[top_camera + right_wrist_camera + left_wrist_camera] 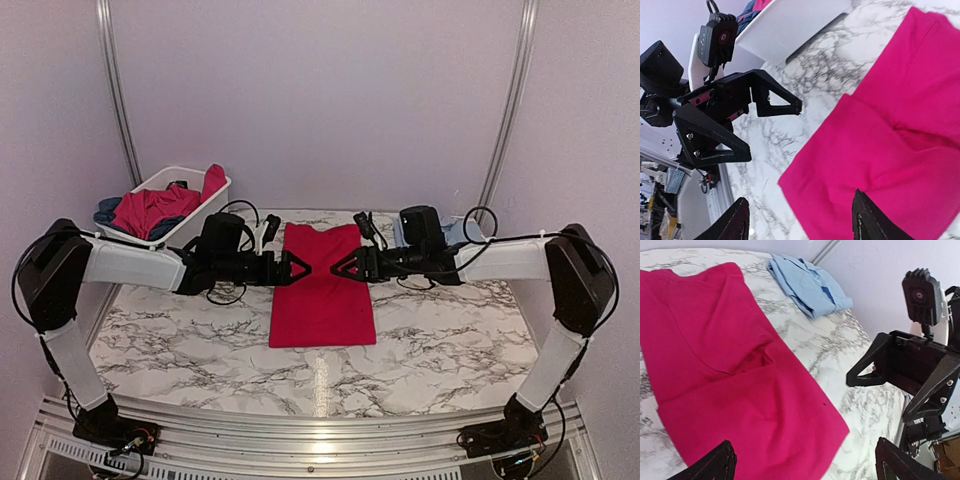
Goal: Fold and stack the mixed laundry pile
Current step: Smooth out the 2/3-rectangle-folded T-shirt at the center of the board.
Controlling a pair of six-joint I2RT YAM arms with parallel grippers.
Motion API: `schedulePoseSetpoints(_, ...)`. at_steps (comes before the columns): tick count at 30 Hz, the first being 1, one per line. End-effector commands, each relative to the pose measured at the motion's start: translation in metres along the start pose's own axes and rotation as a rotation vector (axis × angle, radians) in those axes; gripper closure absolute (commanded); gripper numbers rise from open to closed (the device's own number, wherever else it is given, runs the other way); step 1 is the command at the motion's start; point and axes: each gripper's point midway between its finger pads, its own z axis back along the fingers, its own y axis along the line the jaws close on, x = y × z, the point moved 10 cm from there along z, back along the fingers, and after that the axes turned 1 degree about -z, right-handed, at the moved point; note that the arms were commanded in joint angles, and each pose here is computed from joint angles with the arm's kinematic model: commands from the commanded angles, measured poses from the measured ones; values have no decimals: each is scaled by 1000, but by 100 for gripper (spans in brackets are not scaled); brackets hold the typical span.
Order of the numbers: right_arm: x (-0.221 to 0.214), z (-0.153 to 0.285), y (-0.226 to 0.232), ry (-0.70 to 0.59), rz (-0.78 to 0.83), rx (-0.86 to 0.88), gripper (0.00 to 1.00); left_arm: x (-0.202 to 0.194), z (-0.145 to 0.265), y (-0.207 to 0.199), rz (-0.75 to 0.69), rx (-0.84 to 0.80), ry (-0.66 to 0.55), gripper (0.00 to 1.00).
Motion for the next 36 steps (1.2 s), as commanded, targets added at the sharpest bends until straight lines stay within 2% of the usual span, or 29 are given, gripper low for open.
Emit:
schedulePoseSetpoints(1,-47,-8,27,76,-130,140,32,-35,16,-33,71,-197,52,1)
schedulePoseSetpoints(6,-84,-17,39,128,-213,213,30,-71,16,-54,173,-357,109,1)
schedulePoseSetpoints(15,-98,-40,11,115,-301,250,30,-98,2,-38,321,-468,86,1)
schedulePoseSetpoints(20,-109,-40,-16,105,-394,234,30,-108,-9,-17,385,-401,95,1)
schedulePoseSetpoints(26,-130,-20,-50,83,-512,184,30,-129,-11,20,509,-325,109,1)
schedulePoseSetpoints(31,-152,-12,-60,101,-561,155,30,-148,-5,44,591,-287,94,1)
schedulePoseSetpoints(36,-157,6,-52,92,-545,118,32,-143,11,37,501,-239,91,1)
